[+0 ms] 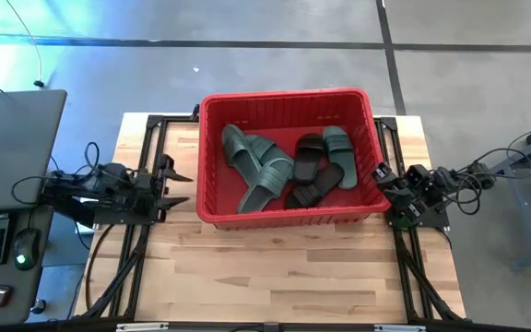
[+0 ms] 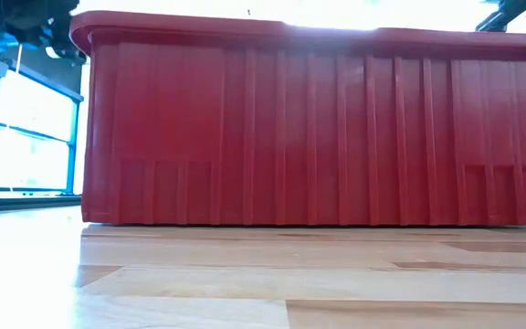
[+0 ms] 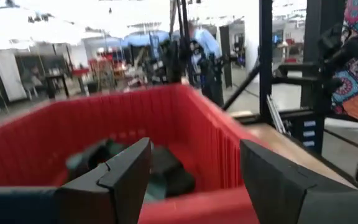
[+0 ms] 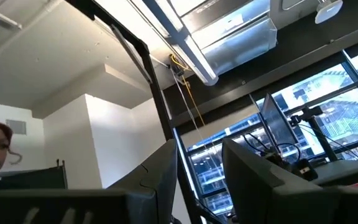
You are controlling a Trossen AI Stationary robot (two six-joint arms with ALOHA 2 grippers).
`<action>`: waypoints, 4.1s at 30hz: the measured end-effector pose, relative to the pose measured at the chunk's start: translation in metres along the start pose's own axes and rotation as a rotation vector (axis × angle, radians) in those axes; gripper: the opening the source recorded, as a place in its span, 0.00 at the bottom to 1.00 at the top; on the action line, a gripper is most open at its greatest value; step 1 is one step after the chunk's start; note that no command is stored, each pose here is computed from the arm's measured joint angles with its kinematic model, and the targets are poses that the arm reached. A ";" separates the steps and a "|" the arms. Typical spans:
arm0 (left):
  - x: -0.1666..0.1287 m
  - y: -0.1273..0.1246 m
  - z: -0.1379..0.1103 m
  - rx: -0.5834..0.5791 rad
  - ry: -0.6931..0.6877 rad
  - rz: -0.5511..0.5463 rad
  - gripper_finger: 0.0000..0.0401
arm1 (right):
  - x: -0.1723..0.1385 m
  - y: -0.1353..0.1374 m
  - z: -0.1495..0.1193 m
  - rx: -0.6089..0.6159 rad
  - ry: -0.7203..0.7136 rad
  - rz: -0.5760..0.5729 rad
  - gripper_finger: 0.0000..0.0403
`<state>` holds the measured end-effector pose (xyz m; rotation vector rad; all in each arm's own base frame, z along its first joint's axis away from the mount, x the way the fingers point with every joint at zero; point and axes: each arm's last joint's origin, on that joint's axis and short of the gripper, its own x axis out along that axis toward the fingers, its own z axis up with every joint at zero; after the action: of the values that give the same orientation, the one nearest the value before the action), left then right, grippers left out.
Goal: Pick and place slides into bin
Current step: Return to Home Position
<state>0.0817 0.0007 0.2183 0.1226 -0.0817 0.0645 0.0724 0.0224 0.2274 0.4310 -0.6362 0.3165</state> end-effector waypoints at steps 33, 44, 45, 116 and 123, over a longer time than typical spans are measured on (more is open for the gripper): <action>0.004 -0.005 -0.027 0.041 0.126 -0.061 0.57 | 0.000 -0.001 -0.002 0.024 0.020 -0.006 0.29; 0.004 -0.005 -0.027 0.041 0.127 -0.062 0.57 | 0.000 -0.001 -0.003 0.023 0.028 -0.009 0.29; 0.004 -0.005 -0.027 0.041 0.128 -0.061 0.57 | 0.000 -0.001 -0.003 0.022 0.030 -0.009 0.29; 0.004 -0.005 -0.027 0.040 0.131 -0.062 0.57 | -0.003 -0.006 -0.021 0.000 0.216 -0.067 0.29; 0.004 -0.005 -0.027 0.040 0.131 -0.061 0.57 | -0.003 -0.007 -0.021 0.000 0.217 -0.067 0.29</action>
<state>0.0879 -0.0007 0.1909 0.1607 0.0541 0.0128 0.0837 0.0264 0.2087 0.4102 -0.4093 0.2949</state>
